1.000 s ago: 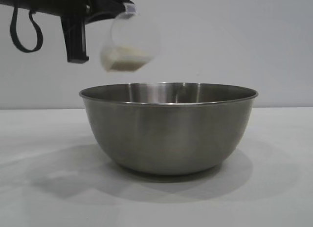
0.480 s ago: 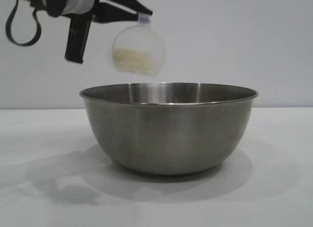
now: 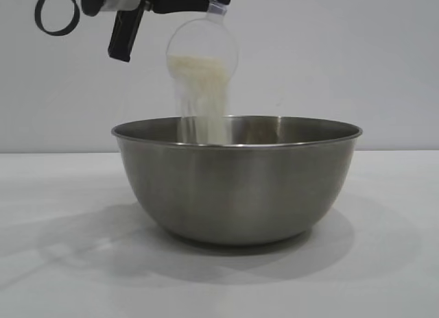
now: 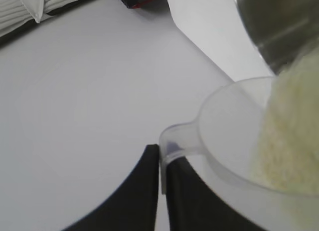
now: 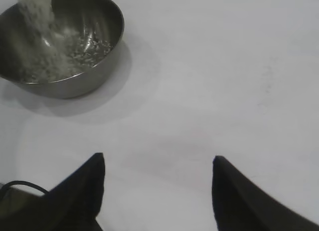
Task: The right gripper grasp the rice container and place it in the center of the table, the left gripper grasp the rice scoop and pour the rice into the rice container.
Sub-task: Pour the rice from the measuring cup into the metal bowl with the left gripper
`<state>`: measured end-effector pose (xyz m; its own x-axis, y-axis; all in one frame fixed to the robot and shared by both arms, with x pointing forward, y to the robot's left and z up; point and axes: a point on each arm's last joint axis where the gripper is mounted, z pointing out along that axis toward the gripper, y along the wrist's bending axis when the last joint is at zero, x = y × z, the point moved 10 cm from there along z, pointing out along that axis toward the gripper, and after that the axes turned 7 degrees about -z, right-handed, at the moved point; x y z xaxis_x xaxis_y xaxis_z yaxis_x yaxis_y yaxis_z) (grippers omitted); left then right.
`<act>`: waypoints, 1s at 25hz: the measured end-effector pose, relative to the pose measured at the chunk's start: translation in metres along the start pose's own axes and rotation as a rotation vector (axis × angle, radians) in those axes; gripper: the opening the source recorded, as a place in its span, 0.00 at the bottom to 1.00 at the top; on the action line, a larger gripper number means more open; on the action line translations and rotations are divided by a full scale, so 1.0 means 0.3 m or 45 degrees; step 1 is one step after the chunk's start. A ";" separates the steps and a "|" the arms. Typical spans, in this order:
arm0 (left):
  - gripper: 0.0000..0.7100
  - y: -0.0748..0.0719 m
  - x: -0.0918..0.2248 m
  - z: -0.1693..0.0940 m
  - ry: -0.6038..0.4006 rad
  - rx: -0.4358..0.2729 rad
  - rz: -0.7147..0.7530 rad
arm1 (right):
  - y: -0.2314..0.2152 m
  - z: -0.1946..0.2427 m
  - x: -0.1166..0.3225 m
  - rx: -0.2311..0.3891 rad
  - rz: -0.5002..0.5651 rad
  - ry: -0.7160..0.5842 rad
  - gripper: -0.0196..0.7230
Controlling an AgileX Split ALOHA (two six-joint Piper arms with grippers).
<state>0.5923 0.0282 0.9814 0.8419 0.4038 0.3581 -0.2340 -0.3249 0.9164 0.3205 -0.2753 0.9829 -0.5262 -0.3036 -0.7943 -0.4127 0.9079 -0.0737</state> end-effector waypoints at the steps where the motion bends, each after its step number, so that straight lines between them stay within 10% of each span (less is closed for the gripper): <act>1: 0.00 0.004 0.001 0.003 -0.008 0.002 0.022 | 0.000 0.000 0.000 0.000 0.000 0.000 0.61; 14: 0.00 0.131 0.013 -0.032 -0.055 -0.023 0.313 | 0.000 0.000 -0.001 0.000 0.000 -0.003 0.61; 25: 0.00 0.107 0.013 -0.030 -0.058 0.023 0.170 | 0.000 0.000 -0.001 0.000 0.000 -0.003 0.61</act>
<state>0.5838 0.0269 1.0140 0.8251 0.3173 0.4676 -0.3368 -0.3883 0.8578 0.3208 -0.2752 0.9833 -0.5244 -0.3030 -0.7957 -0.4126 0.9079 -0.0739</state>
